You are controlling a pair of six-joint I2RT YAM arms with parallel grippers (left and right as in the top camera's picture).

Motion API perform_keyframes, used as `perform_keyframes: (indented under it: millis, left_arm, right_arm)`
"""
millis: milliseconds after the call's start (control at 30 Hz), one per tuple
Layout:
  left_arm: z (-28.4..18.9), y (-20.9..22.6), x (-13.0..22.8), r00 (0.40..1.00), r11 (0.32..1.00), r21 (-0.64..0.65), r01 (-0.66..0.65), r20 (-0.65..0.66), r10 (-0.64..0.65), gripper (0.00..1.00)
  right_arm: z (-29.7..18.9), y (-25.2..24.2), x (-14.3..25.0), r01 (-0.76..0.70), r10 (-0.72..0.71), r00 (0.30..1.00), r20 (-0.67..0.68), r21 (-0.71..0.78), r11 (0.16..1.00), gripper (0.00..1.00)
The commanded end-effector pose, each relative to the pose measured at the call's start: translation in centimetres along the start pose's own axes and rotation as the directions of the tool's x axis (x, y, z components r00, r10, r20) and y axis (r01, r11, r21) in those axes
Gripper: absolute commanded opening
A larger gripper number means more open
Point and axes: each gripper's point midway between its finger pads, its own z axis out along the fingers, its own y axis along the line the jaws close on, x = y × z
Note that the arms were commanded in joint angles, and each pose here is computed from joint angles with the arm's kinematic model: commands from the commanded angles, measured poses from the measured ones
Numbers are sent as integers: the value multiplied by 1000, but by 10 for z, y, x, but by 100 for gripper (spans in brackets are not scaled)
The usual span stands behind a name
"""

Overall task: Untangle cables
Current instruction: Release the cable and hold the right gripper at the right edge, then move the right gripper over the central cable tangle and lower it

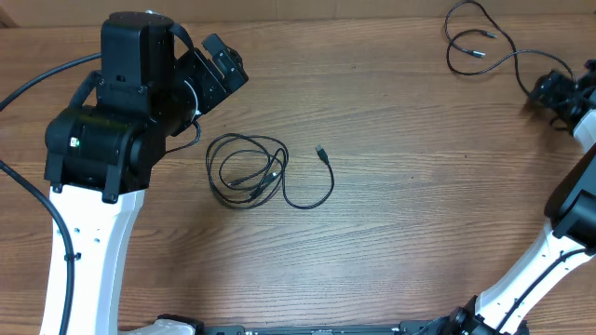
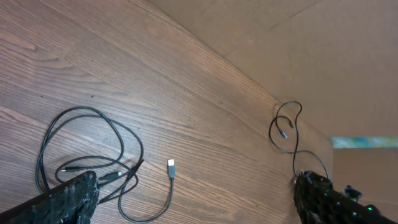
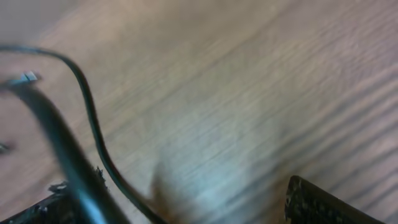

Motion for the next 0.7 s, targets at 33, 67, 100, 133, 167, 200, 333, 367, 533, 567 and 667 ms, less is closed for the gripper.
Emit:
perform_keyframes:
  millis: [33,67,100,133,167,200,333,367,533,567,667]
  left_arm:
    - [-1,-2,0,1000,1000,2,-20,5,20,100]
    - [-1,-2,0,1000,1000,2,-20,5,20,99]
    - [-1,-2,0,1000,1000,2,-20,5,20,100]
    - [-1,-2,0,1000,1000,2,-20,5,20,100]
    - [-1,-2,0,1000,1000,2,-20,5,20,100]
    - [-1,-2,0,1000,1000,2,-20,5,20,100]
    - [-1,-2,0,1000,1000,2,-20,5,20,100]
    - [-1,-2,0,1000,1000,2,-20,5,20,100]
    - [-1,-2,0,1000,1000,2,-20,5,20,100]
    - [-1,-2,0,1000,1000,2,-20,5,20,100]
    - [-1,-2,0,1000,1000,2,-20,5,20,100]
  right_arm:
    - [-7,17,-40,10,-5,997,79,-63,998,89]
    - [-10,20,-47,14,-7,996,91,-75,997,89]
    - [-12,24,-54,18,-9,995,103,-86,996,89]
    - [-15,27,-61,23,-11,993,114,-100,995,89]
    - [-18,30,-68,27,-13,992,123,-109,994,89]
    - [-21,33,-74,31,-15,991,134,-117,993,89]
    - [-28,37,-83,38,-23,992,127,-123,992,89]
    - [-27,36,-80,43,-30,993,114,-120,992,89]
    - [-27,35,-63,20,-14,999,39,-152,988,96]
    - [-30,43,-62,19,-13,999,33,-213,977,97]
    - [-44,69,-68,37,-18,999,49,-413,910,98]
